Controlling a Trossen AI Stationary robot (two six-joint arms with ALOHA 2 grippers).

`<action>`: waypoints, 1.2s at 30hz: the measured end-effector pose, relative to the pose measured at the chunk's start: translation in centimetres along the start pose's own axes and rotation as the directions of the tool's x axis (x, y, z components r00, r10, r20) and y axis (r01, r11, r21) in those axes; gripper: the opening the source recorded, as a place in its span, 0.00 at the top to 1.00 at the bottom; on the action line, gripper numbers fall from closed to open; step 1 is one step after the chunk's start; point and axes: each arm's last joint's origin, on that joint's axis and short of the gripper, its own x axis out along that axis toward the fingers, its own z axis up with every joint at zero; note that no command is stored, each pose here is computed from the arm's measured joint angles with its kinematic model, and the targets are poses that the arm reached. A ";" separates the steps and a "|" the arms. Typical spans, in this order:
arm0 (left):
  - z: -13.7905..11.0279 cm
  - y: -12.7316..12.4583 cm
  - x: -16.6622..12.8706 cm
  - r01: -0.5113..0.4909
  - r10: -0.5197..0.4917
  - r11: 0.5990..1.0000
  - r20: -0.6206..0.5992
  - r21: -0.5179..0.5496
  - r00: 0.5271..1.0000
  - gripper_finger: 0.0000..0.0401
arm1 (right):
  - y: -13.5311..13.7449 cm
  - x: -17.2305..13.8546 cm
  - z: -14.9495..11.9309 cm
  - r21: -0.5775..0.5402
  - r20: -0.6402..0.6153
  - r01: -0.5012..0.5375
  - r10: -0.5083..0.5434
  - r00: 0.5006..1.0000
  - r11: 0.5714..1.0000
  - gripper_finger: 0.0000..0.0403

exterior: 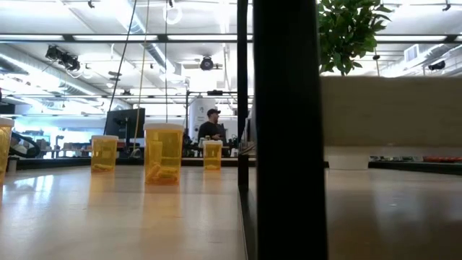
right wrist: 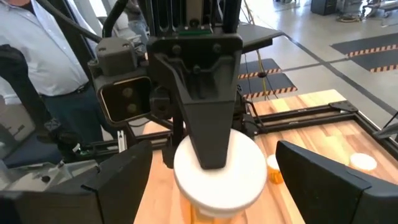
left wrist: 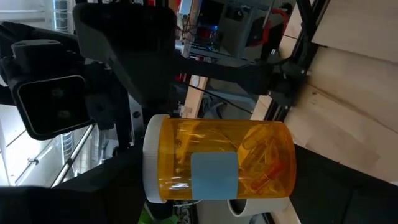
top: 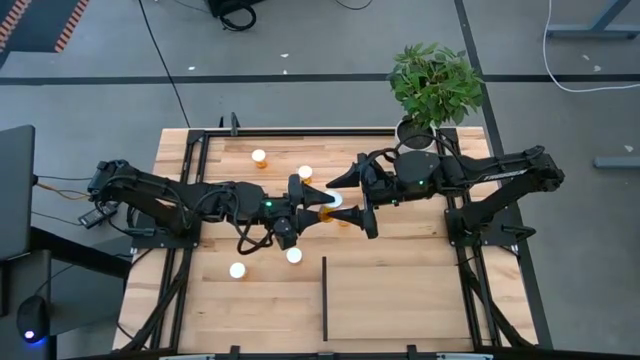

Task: Pick and place medicine bottles onto shelf by color
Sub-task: Put the orange pill bottle on the shelf

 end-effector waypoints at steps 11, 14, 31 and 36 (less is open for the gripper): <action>0.0 0.0 0.0 0.003 -0.003 1.000 -0.002 -0.003 1.000 0.19 | 0.0 -0.1 -0.1 0.017 -0.010 0.004 -0.004 1.000 1.000 0.22; 0.0 0.0 0.0 0.003 -0.003 1.000 -0.002 -0.002 1.000 0.19 | 0.0 -0.1 -0.1 0.018 -0.017 0.006 -0.006 1.000 1.000 0.25; 0.0 0.0 0.0 0.004 -0.004 1.000 -0.002 -0.006 1.000 0.19 | 0.0 -0.1 -0.1 0.018 -0.017 0.006 -0.006 1.000 1.000 0.39; -0.1 0.0 0.0 -0.001 0.001 0.997 -0.002 -0.072 1.000 0.16 | -0.1 -0.5 0.1 0.023 -0.012 0.006 -0.006 1.000 1.000 0.44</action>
